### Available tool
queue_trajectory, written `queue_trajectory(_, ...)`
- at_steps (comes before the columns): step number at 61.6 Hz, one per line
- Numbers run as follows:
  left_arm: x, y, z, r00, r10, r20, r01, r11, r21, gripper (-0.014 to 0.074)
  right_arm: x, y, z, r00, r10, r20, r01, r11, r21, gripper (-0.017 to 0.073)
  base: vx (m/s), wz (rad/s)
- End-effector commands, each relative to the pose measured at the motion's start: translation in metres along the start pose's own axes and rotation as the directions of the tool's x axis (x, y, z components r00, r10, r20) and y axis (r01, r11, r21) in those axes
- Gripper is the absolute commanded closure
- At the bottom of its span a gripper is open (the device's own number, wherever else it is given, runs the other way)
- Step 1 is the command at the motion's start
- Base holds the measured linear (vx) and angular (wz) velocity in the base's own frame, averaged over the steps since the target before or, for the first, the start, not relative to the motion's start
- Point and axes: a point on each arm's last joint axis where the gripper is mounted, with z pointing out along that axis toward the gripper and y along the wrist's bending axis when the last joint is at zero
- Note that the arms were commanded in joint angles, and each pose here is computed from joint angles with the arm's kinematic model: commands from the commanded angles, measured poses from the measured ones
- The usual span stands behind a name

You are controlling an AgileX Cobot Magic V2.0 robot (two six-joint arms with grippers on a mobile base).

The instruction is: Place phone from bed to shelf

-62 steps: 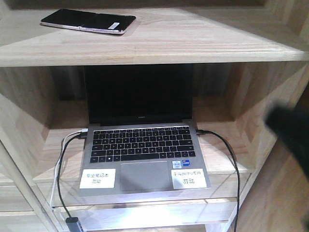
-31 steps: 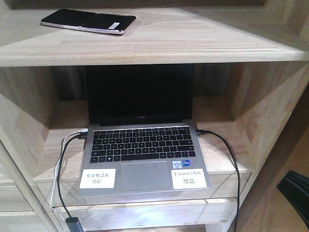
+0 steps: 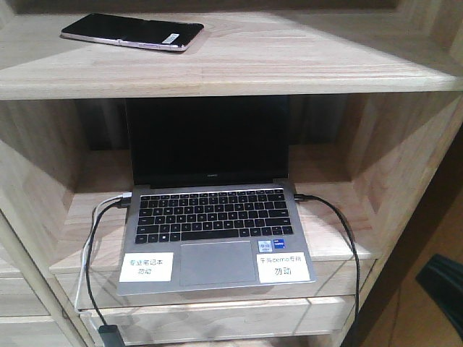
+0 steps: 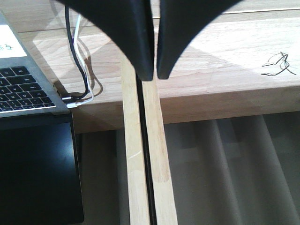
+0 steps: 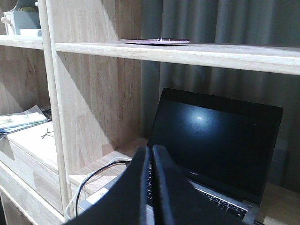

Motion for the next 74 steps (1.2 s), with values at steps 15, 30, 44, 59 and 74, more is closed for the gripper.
queue_trajectory(15, -0.014, 0.002, -0.003, 0.994, -0.014, 0.105, 0.015, 1.0, -0.008, 0.0592, -0.005, -0.012, 0.0, 1.0, 0.021, -0.016, -0.018, 0.992, 0.128, 0.0564, 0.0, 0.0)
queue_trajectory(30, -0.014, 0.002, -0.003, 0.994, -0.014, 0.105, 0.015, 1.0, -0.008, 0.0592, 0.002, -0.024, -0.003, 0.993, 0.097, -0.07, -0.075, 0.96, 0.269, 0.0564, 0.0, 0.0)
queue_trajectory(44, -0.014, 0.002, -0.003, 0.994, -0.014, 0.105, 0.015, 1.0, -0.008, 0.0592, 0.0, -0.031, -0.005, 0.997, 0.004, -0.072, 0.022, 0.938, 0.347, 0.0564, 0.0, 0.0)
queue_trajectory(59, -0.014, 0.002, -0.003, 0.994, -0.014, 0.105, 0.015, 1.0, -0.008, 0.0592, 0.022, -0.042, -0.012, 0.999, 0.007, -0.032, 0.011, 0.86, 0.51, 0.0564, 0.0, 0.0)
queue_trajectory(74, -0.014, 0.002, -0.003, 0.994, -0.014, 0.105, 0.015, 1.0, -0.008, 0.0592, 0.057, -0.045, -0.026, 0.994, -0.061, 0.09, -0.008, 0.783, 0.622, 0.0564, 0.0, 0.0)
